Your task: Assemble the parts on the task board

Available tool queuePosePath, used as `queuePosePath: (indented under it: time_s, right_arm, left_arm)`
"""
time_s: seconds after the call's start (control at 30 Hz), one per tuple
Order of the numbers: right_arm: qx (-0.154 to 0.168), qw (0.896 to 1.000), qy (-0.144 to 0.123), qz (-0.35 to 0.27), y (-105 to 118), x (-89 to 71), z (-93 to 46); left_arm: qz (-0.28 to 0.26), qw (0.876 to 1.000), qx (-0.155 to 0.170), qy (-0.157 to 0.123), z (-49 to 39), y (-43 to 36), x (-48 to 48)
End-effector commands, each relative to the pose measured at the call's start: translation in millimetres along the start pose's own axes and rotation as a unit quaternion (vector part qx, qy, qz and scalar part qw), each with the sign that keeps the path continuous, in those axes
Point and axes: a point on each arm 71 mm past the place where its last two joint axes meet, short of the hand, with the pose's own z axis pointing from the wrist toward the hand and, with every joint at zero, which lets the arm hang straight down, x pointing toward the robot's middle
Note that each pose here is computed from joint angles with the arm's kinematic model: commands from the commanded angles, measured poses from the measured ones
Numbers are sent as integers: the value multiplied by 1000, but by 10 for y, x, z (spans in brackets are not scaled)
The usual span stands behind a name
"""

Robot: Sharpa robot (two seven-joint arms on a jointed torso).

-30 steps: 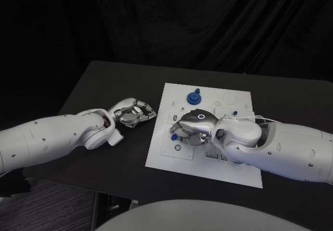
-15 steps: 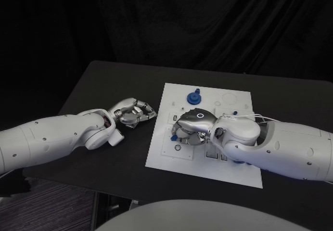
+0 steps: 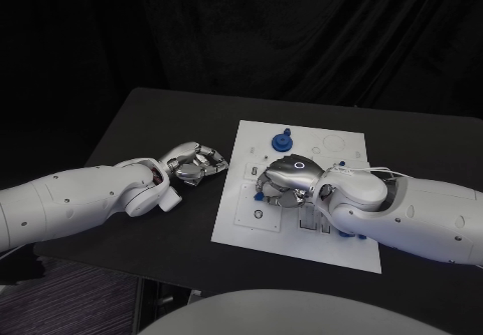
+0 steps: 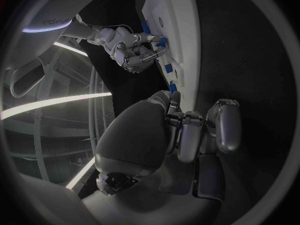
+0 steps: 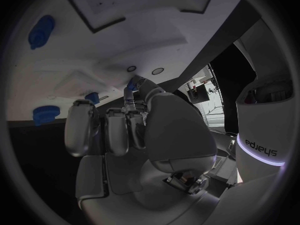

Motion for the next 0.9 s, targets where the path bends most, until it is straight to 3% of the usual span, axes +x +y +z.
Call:
queuePosePath:
  time_s: [0.03,0.47,0.9]
  right_arm:
    - [14,999,-40,28,-42,-58,-40]
    - [32,995,-88,37,-152,-326,-185]
    - [36,994,-93,36,-165,-362,-177]
  left_arm:
    - [-11,1000,14,7,13,-33,46]
    - [-52,996,52,51,95,-167,236]
    - [-66,992,57,88,198,-252,418]
